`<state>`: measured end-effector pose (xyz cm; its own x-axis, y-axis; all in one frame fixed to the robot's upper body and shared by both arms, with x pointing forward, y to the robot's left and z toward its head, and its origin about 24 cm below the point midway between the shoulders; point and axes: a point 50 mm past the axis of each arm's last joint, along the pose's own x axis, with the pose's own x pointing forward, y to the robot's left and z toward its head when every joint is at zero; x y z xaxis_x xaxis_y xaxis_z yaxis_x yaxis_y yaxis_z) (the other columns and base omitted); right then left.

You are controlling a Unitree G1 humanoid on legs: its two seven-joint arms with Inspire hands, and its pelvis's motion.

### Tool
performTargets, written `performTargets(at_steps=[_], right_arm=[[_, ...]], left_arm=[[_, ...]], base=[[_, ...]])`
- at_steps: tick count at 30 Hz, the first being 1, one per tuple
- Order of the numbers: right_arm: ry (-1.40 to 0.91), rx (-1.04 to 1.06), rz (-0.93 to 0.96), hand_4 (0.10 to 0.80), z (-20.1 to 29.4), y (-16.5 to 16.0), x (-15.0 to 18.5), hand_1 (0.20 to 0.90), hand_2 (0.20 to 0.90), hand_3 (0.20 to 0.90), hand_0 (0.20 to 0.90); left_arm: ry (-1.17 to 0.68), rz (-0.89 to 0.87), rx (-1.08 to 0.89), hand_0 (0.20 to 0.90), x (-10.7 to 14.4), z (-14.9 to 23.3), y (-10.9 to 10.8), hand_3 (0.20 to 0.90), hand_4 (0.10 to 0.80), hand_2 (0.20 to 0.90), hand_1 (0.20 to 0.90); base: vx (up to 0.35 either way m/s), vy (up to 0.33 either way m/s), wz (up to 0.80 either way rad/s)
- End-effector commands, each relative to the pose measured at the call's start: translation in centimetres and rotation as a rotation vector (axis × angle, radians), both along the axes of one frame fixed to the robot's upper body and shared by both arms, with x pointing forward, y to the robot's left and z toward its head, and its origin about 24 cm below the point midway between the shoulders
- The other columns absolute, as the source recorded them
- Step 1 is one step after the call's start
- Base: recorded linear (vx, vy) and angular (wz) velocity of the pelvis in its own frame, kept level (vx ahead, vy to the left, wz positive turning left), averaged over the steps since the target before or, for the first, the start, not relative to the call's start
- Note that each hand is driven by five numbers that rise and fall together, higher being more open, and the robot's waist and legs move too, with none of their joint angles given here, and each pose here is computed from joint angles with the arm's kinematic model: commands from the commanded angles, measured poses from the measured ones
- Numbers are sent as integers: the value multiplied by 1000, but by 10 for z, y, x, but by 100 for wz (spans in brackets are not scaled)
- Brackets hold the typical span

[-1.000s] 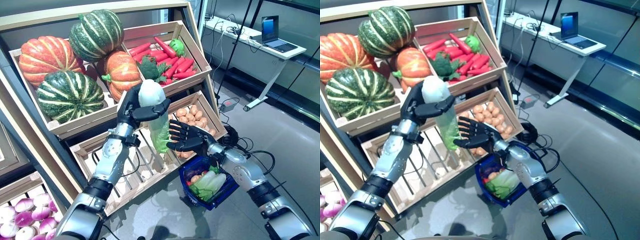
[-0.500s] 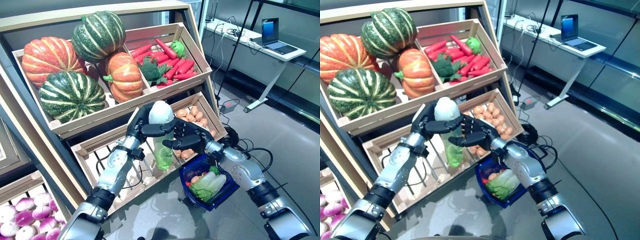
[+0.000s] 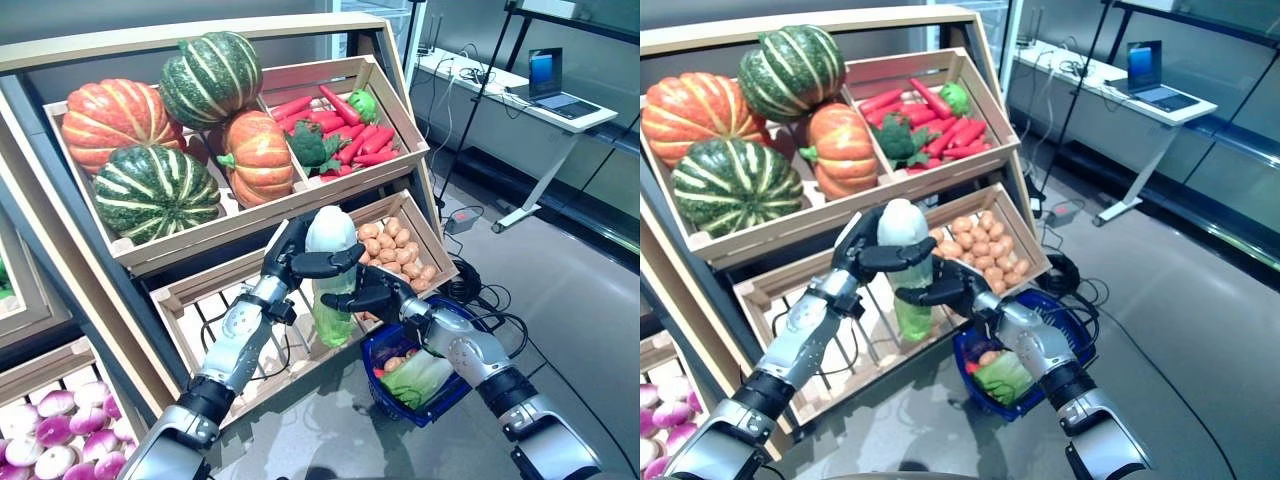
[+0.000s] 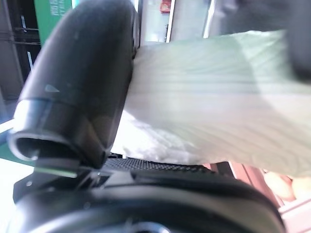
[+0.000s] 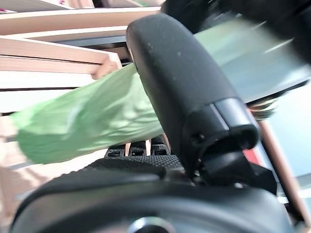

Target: Put vegetables into the basket

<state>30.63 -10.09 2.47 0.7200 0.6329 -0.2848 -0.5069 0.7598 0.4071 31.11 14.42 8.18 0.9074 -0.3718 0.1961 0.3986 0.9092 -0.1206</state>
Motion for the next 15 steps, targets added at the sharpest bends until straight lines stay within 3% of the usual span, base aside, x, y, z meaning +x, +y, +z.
performTargets(at_steps=[1, 8, 15], right_arm=[[0, 143, 68, 800, 17, 37, 8, 900, 900, 900, 900], [15, 216, 87, 800, 19, 49, 9, 900, 900, 900, 900], [-128, 318, 71, 800, 59, 65, 20, 900, 900, 900, 900]], left_arm=[[-370, -166, -235, 300, 5, 94, -41, 300, 400, 300, 300], [-350, -183, -262, 300, 6, 97, -46, 300, 400, 300, 300], [-264, -240, -255, 300, 5, 83, -59, 300, 400, 300, 300]], base=[[24, 1, 5], [13, -1, 5], [0, 0, 0]])
